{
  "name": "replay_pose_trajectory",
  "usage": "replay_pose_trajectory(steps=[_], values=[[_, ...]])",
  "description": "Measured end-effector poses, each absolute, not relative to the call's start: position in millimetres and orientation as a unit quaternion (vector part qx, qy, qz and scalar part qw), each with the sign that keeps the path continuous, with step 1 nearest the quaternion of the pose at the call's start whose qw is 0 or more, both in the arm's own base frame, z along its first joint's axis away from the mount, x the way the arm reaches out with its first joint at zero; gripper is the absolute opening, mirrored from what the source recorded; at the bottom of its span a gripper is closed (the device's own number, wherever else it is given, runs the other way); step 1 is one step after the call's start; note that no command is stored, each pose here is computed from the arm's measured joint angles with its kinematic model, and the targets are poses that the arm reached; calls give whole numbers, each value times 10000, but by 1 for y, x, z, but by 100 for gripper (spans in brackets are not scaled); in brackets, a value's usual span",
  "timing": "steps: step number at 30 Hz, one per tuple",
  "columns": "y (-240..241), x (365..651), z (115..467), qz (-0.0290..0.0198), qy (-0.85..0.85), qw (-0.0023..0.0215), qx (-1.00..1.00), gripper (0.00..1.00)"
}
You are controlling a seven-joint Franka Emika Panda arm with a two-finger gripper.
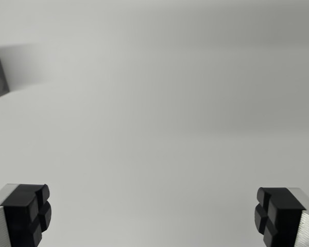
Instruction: Destack cube
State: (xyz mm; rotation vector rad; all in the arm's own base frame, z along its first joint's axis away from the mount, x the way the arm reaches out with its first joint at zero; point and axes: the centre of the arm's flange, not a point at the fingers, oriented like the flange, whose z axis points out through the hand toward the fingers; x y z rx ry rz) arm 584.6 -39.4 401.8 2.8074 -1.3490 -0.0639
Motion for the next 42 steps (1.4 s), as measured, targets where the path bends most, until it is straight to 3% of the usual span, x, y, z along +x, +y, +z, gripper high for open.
replay_pose_trajectory(steps=[22,42], values=[[-35,585,400,-214,-4309,135,9020,100],[-5,586,384,-189,-4201,123,9072,100]])
